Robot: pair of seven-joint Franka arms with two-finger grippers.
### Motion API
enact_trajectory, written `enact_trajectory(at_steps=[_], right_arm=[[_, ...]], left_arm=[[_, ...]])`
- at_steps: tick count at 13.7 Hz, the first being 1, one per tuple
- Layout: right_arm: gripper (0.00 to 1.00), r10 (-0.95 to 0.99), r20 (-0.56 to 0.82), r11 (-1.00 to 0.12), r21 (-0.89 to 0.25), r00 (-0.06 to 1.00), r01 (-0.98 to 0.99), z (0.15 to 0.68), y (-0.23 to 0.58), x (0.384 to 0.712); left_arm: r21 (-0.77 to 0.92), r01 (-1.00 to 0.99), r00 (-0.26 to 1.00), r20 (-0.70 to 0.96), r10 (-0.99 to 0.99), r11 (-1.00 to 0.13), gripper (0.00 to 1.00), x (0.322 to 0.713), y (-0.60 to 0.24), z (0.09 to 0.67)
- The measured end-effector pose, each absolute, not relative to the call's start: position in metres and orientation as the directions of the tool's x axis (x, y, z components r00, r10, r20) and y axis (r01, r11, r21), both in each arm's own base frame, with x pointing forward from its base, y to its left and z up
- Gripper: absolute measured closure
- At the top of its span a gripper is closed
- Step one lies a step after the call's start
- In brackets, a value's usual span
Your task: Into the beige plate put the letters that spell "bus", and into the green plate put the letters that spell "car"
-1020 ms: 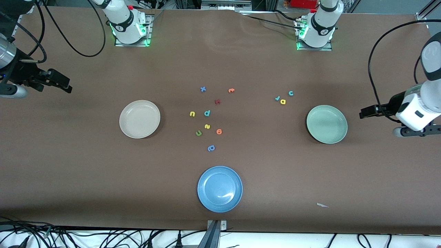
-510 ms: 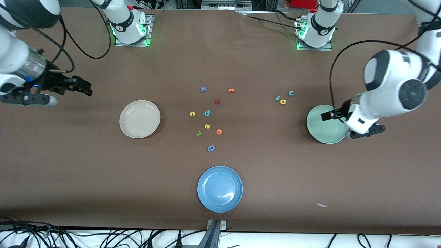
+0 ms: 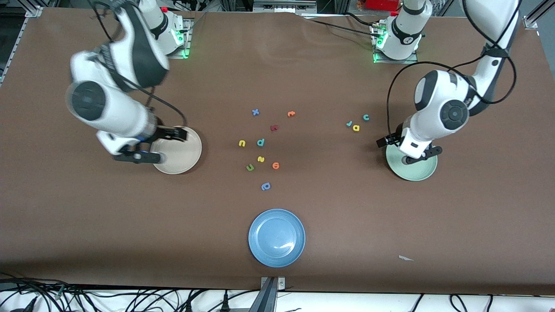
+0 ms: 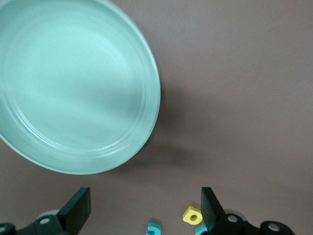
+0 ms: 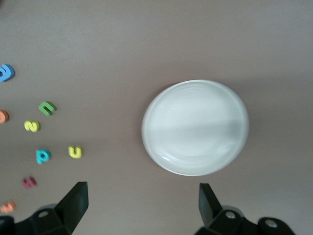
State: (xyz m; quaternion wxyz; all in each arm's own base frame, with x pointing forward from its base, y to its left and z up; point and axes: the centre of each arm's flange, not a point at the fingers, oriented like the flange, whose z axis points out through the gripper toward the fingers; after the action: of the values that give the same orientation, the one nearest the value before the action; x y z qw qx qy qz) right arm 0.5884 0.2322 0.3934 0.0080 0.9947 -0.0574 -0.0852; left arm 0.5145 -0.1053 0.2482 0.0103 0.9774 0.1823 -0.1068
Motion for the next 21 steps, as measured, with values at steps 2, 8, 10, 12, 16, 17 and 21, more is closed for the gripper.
enact_trajectory(at_steps=[2,8,10,12,16,17,21], right_arm=[[0.00,-0.188,-0.147,-0.982,0.040,0.971,-0.184,0.364,0.281,0.574],[0.01,-0.430,-0.086,-0.903,0.044,0.899,-0.428,0.307,0.354,0.531],[0.08,-0.458,-0.087,-0.889,0.052,0.885,-0.455,0.294,0.360,0.528],[0.28,-0.466,-0.075,-0.885,0.037,0.882,-0.464,0.278,0.359,0.526],[0.30,-0.381,-0.058,-0.924,0.010,0.923,-0.382,0.234,0.349,0.508],[0.30,-0.356,-0.062,-0.934,0.013,0.932,-0.356,0.229,0.347,0.505],[0.31,-0.303,-0.054,-0.953,0.003,0.952,-0.303,0.214,0.365,0.492]], left_arm=[[-0.032,0.356,0.906,-0.232,0.354,-0.934,0.03,0.496,-0.106,0.230],[-0.052,0.340,0.898,-0.279,0.341,-0.939,0.03,0.463,-0.133,0.199],[-0.055,0.339,0.892,-0.299,0.339,-0.939,0.03,0.456,-0.141,0.184],[-0.067,0.331,0.884,-0.326,0.334,-0.941,0.03,0.446,-0.144,0.172],[-0.084,0.315,0.877,-0.355,0.323,-0.946,0.05,0.428,-0.145,0.162],[-0.087,0.311,0.877,-0.359,0.321,-0.947,0.05,0.425,-0.146,0.161],[-0.086,0.294,0.881,-0.362,0.304,-0.952,0.14,0.417,-0.152,0.161]])
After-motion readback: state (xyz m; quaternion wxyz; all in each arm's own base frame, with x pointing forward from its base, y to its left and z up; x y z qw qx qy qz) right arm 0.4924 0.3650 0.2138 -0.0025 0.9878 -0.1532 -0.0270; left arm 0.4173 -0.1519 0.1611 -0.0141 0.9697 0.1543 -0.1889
